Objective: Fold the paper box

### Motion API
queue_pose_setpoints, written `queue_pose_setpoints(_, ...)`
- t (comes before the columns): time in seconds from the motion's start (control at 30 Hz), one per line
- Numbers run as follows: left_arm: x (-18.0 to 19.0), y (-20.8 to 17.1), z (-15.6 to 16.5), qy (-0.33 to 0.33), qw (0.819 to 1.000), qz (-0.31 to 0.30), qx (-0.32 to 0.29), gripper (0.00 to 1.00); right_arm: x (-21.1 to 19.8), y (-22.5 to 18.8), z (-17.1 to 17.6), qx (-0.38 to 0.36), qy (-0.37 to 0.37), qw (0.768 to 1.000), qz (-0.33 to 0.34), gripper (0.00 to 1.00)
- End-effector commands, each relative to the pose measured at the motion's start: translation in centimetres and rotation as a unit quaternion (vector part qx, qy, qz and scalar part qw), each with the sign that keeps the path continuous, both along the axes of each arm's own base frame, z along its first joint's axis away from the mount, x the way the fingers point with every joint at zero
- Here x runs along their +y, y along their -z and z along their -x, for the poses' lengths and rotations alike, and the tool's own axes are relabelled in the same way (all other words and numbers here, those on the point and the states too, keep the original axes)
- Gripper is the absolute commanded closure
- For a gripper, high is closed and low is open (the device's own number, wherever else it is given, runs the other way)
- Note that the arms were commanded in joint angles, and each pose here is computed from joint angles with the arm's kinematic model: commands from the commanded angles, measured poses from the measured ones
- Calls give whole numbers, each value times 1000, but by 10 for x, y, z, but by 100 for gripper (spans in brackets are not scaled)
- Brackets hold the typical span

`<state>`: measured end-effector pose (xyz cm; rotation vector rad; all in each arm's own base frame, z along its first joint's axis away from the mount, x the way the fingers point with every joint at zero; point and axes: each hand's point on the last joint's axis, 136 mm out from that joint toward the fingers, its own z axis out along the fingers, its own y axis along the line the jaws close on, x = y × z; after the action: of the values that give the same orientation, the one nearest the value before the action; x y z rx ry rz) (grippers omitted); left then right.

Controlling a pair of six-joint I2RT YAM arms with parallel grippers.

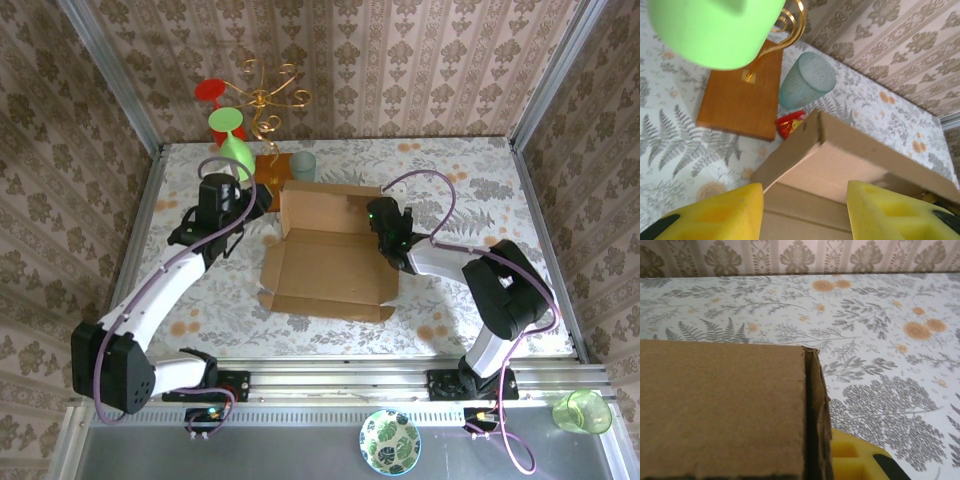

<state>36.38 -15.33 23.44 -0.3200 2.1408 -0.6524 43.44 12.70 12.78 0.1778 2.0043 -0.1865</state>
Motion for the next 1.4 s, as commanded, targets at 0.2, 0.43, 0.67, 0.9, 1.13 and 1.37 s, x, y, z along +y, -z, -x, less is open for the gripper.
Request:
queue_pose_setpoints(0.2, -2, 45, 69, -2, 992, -9, 123, 48, -73, 7, 44, 89, 148, 983, -65, 100)
queue_pose_setpoints(0.43, -32, 63, 105, 20, 984, 55, 168, 46, -106, 27, 89, 197, 222, 944, -143, 100)
queue_pose_setpoints(0.67, -57, 96, 124, 43, 977, 53, 204, 38, -125, 33, 109, 244, 262, 917, -177, 100)
queue_pose_setpoints(0.9, -89, 144, 127, 66, 974, 83, 202, 27, -133, 43, 120, 283, 298, 893, -182, 100)
queue_pose_setpoints(1.13, -97, 161, 133, 56, 973, 94, 203, 23, -148, 54, 128, 307, 336, 861, -229, 100)
queue_pose_setpoints(1.37, -97, 162, 132, 45, 973, 116, 194, 22, -153, 48, 122, 325, 341, 833, -291, 100)
